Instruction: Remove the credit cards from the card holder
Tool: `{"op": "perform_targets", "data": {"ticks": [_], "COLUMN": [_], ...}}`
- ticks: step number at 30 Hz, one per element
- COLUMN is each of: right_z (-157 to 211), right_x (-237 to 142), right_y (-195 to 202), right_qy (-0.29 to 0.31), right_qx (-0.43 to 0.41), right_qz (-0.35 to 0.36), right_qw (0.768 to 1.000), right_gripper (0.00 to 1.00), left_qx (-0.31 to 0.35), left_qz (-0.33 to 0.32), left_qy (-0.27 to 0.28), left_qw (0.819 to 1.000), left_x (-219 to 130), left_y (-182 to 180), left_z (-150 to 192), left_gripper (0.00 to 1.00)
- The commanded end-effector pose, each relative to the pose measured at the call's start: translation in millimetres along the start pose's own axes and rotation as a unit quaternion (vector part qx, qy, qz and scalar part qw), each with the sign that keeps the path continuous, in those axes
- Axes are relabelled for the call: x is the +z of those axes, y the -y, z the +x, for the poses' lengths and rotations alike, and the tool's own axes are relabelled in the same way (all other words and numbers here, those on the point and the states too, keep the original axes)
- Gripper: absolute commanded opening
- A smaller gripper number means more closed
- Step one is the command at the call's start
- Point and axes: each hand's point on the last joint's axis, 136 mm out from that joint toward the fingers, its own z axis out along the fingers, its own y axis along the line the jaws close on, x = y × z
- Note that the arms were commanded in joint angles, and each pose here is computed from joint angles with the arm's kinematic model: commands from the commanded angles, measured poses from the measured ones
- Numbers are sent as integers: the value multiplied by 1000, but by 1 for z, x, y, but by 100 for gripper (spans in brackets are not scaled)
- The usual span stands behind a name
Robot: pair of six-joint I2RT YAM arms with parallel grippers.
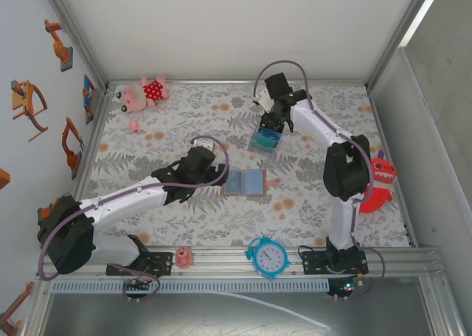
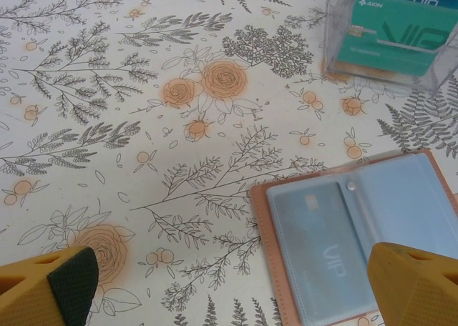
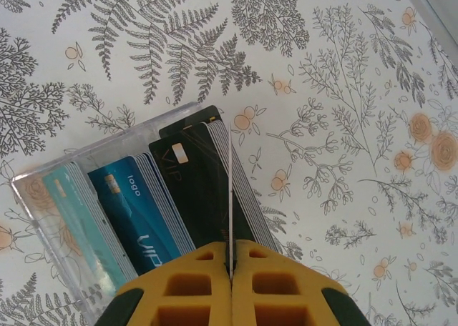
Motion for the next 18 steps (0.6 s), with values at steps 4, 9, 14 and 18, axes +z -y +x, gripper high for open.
{"op": "perform_targets", "data": {"ticks": [4,9,14,18], "right_z": [2,4,8,11], "right_x": [5,8,14,20], "right_y": [-7,-7,-7,-9], "right_qy": [-2,-5,-14,-27], "right_qx": [-27,-31,-37,-42], "right_qz": [-41,-54,-59,-64], "right_qw": [999,998,997,997], "right_gripper": [0,0,0,0], "left_qx": [-7,-6,-11,-13], "left_qz": [-14,-16,-16,-16], "left_qy": [3,3,6,7], "left_qw": [1000,1000,1000,1000], "left_x": [-3,-3,-2,-2], "left_y": [-10,-13,-15,-17], "left_z": [-1,-4,-7,-8], "left_gripper": [97,97,97,97]}}
